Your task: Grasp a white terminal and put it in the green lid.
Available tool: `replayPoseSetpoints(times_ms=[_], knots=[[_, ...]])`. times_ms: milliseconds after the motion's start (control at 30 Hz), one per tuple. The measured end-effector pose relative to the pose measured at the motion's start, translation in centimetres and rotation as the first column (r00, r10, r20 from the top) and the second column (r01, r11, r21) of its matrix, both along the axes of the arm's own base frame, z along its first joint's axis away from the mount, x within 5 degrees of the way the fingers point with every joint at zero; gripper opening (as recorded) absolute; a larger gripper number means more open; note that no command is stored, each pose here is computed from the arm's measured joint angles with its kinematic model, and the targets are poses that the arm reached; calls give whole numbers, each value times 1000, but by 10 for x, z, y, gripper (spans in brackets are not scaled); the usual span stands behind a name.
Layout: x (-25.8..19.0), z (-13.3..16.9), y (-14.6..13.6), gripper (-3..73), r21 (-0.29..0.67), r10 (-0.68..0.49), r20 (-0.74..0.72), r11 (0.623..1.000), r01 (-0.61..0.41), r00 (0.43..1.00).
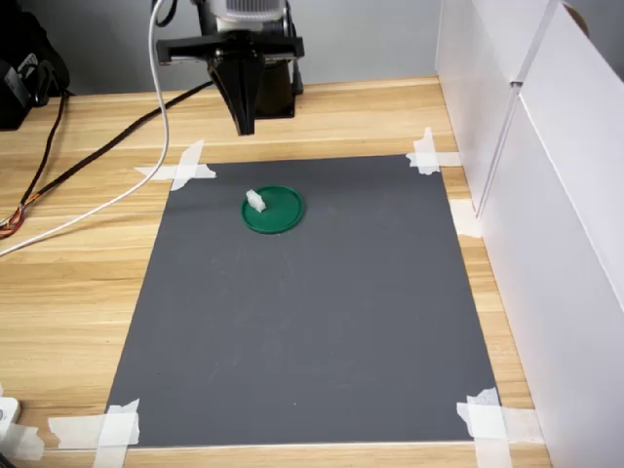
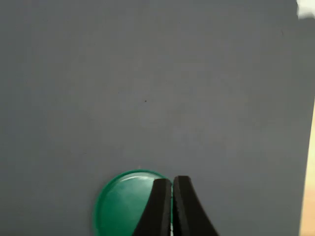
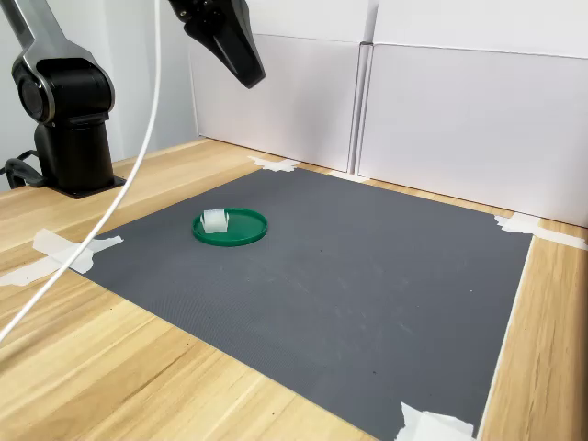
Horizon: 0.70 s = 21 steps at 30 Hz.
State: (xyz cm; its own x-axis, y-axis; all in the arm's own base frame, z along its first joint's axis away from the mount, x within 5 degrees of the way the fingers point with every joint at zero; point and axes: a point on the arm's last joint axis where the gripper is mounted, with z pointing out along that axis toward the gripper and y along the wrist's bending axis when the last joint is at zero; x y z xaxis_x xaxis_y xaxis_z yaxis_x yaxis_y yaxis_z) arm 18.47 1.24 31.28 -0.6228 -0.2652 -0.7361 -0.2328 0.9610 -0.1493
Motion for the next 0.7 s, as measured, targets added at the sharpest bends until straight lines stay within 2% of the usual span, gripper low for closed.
replayPoseSetpoints(times_ms=[200, 333, 700], knots=[[-28, 16, -5, -19, 121, -148, 34, 982, 143, 988], [-52, 19, -6, -19, 174, -192, 69, 968, 178, 979], [-107, -37, -11, -20, 155, -200, 72, 970, 187, 977]])
